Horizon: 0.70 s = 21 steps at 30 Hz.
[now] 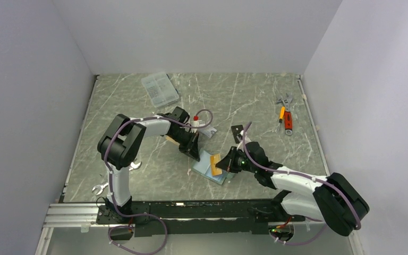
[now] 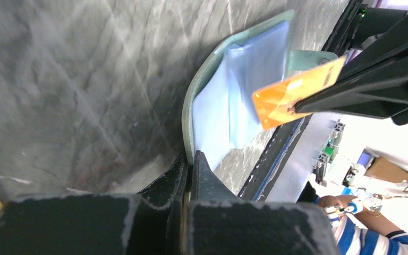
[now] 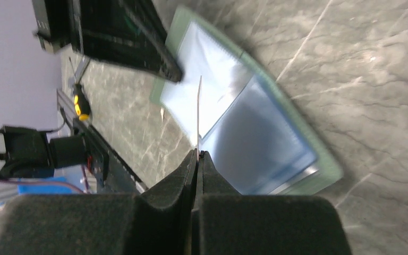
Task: Put the credit cards into the card holder
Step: Insert the credit card into the card holder.
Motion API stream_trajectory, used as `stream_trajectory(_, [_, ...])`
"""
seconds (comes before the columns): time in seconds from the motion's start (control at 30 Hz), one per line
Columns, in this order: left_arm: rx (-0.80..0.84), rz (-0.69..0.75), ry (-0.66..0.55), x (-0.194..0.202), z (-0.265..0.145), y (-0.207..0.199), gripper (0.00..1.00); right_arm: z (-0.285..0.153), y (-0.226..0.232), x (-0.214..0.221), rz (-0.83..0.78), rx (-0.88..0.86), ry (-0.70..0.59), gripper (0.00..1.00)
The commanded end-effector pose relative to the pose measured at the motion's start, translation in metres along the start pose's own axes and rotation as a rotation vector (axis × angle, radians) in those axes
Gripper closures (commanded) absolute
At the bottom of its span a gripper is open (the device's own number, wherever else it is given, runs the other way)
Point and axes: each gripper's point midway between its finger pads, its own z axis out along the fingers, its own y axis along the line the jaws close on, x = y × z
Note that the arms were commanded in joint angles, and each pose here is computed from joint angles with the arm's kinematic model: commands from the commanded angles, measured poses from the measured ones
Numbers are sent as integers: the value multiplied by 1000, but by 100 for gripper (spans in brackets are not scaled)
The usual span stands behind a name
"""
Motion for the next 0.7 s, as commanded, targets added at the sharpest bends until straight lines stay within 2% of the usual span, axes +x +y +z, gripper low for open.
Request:
stream_trajectory(0.0, [-5,-33,-56,0,-6,-11,100,-2,1,-27,39,29,-135,100])
stream_trajectory(0.2, [15,-92,-113,-11,-13,-19,100,0,13,-55,66,36,-221,100])
stream_trajectory(0.43, [12,-213,-192,-24,-39,10,100,20,29,-56,36,4,-153,100])
stream_trajectory(0.67, [26,-269,-247,-14,-45,10,100,35,21,-63,52,47,-189,100])
